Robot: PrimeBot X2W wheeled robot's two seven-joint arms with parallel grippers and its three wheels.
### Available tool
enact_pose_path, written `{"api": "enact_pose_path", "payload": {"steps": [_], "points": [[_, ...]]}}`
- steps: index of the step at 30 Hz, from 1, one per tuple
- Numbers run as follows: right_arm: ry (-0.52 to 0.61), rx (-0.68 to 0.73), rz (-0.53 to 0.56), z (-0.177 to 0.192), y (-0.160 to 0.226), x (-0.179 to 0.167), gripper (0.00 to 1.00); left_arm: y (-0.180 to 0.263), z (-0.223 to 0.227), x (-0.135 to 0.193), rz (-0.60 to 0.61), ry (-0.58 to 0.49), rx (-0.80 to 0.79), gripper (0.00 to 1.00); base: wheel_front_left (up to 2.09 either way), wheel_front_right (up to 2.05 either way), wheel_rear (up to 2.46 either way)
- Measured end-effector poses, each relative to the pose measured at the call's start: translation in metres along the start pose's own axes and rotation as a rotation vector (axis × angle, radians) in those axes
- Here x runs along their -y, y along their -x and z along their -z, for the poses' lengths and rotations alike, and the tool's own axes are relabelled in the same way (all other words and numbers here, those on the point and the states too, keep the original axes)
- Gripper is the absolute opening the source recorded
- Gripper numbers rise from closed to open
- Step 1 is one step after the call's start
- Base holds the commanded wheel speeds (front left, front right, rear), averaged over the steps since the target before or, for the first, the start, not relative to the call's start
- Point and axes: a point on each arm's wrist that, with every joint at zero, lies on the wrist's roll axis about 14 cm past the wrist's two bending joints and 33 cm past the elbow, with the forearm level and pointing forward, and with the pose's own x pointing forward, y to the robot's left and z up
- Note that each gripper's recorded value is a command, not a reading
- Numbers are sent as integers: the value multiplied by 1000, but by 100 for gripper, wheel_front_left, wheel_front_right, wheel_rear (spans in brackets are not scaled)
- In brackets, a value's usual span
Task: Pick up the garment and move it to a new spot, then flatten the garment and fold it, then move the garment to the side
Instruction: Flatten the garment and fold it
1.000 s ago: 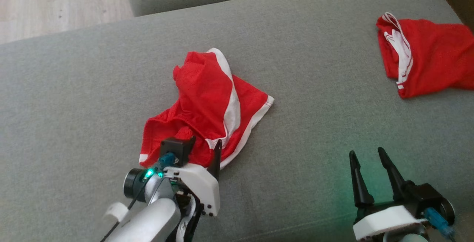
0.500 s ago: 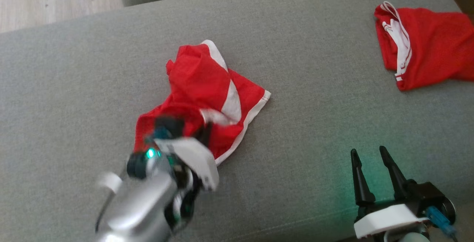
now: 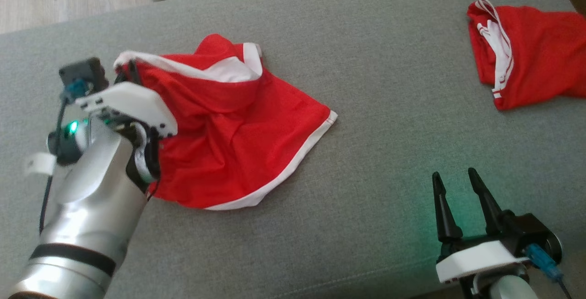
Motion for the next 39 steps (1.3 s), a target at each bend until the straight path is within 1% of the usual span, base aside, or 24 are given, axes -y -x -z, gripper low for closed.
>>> {"api": "enact_pose_path", "payload": {"steps": [1, 2, 5, 7, 10, 12, 14, 16, 18, 19, 22, 24, 26, 31, 34, 39], "points": [[1, 6, -1, -2, -1, 0, 100, 0, 4, -3, -17, -4, -8, 75, 0, 0, 0], [1, 11, -3, -4, -1, -1, 100, 1, 8, -9, -36, -11, -13, 100, 0, 0, 0], [4, 21, -5, -6, -1, -1, 100, 2, 2, -30, -118, 24, 18, 100, 0, 0, 0], [14, 28, -9, -9, -1, -2, 100, 4, -9, -32, -124, 52, 50, 100, 0, 0, 0], [19, 49, -9, -15, -3, -1, 100, 10, -43, -13, -51, 74, 162, 100, 0, 0, 0], [30, 78, -14, -24, -4, -2, 100, 22, -65, 1, 8, 78, 246, 100, 0, 0, 0], [44, 109, -21, -34, -5, -3, 100, 41, -67, 8, 48, 61, 290, 100, 0, 0, 0], [57, 137, -23, -43, -6, -3, 100, 65, -51, 10, 76, 45, 288, 100, 0, 0, 0], [64, 162, -25, -51, -9, -3, 100, 90, -23, 5, 73, 17, 250, 100, 0, 0, 0], [75, 174, -36, -55, -11, -6, 100, 114, 6, -2, 59, 18, 194, 100, 0, 0, 0], [84, 163, -71, -51, -11, -17, 100, 143, 47, -11, 33, 4, 96, 100, 0, 0, 0], [86, 153, -99, -48, -13, -26, 100, 152, 62, -16, 29, 3, 58, 100, 0, 0, 0], [87, 140, -129, -44, -15, -36, 100, 153, 69, -20, 19, 2, 36, 100, 0, 0, 0], [85, 103, -173, -32, -18, -50, 100, 136, 86, -11, 71, -14, -32, 100, 0, 0, 0], [83, 84, -173, -26, -18, -50, 100, 121, 88, -4, 108, -26, -52, 100, 0, 0, 0], [80, 62, -148, -19, -16, -42, 100, 105, 100, -1, 115, -56, -107, 100, 0, 0, 0]]}}
